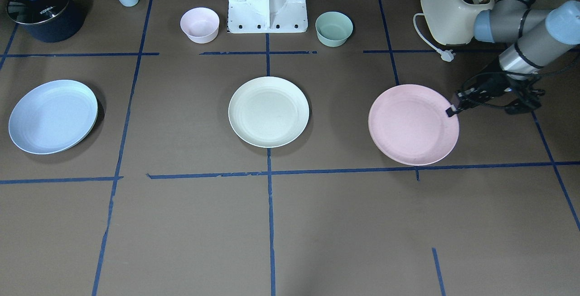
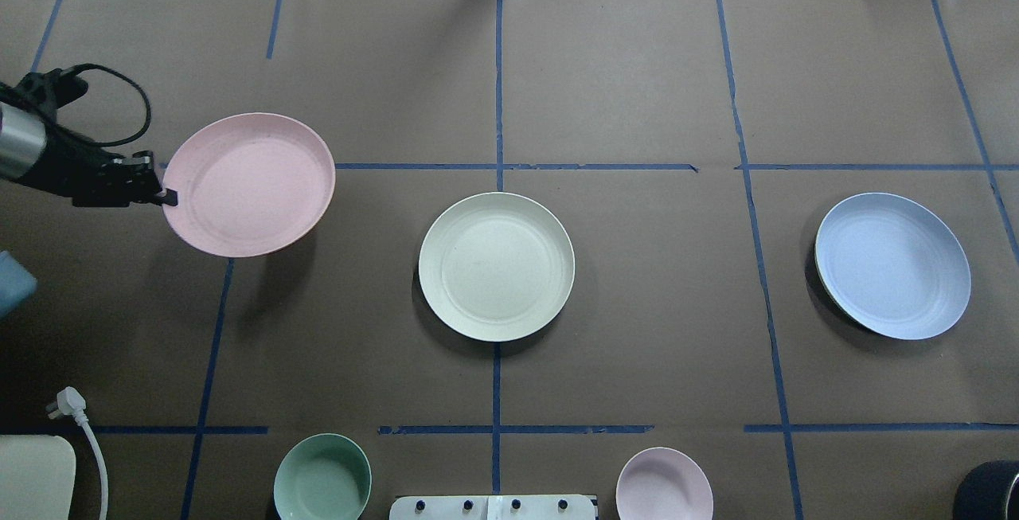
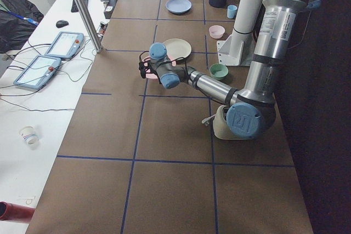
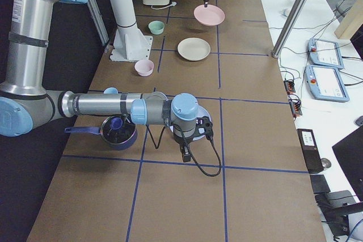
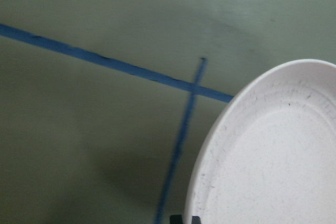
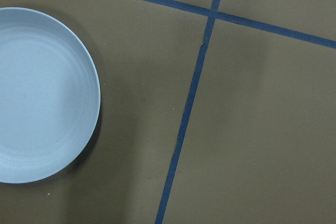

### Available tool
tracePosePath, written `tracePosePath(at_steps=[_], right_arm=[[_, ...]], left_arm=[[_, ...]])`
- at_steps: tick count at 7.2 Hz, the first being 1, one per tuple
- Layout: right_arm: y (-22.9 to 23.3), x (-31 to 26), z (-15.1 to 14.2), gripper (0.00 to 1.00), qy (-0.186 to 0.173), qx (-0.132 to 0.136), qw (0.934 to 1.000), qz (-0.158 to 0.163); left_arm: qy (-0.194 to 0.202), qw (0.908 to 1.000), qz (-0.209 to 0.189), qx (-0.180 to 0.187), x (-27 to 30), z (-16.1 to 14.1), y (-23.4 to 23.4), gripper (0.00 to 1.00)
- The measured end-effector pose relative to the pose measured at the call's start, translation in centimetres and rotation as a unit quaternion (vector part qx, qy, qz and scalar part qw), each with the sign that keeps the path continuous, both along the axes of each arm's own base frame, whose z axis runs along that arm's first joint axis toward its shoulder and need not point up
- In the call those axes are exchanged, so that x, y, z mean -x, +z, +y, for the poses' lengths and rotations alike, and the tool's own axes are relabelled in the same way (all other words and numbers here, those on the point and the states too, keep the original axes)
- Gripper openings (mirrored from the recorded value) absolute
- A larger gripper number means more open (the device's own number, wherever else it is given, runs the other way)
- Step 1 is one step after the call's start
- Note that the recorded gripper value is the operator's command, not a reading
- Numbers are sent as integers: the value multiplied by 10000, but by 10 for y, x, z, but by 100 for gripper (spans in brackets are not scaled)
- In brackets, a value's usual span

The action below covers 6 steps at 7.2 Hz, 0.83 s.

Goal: Stack three plates with pink and blue
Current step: 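Carry the pink plate with the left gripper onto the cream plate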

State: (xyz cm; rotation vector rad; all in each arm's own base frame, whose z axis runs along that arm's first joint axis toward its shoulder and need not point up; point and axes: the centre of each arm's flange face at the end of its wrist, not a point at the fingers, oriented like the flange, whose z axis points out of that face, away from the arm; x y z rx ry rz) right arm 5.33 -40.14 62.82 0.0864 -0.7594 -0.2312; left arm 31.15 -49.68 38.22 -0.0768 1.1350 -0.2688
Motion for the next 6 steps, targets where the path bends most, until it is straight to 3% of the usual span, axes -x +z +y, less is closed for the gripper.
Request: tracePosePath(at_steps=[2,4,5,6], right_arm=[[0,0,0,100,-1,4,10000,5],[1,0,0,100,-3,8,10000,13],[1,0,0,100,-5,9,10000,14],[2,0,0,100,-6,12,10000,15]], left_arm=[[12,9997,-200,129,-98,28,-83,0],[-17,9994,-327,122,-167,62,-126,0],[22,9994,-331,116,-180,72,-133,63],[58,9994,-321,94,-187,76,-137,100]])
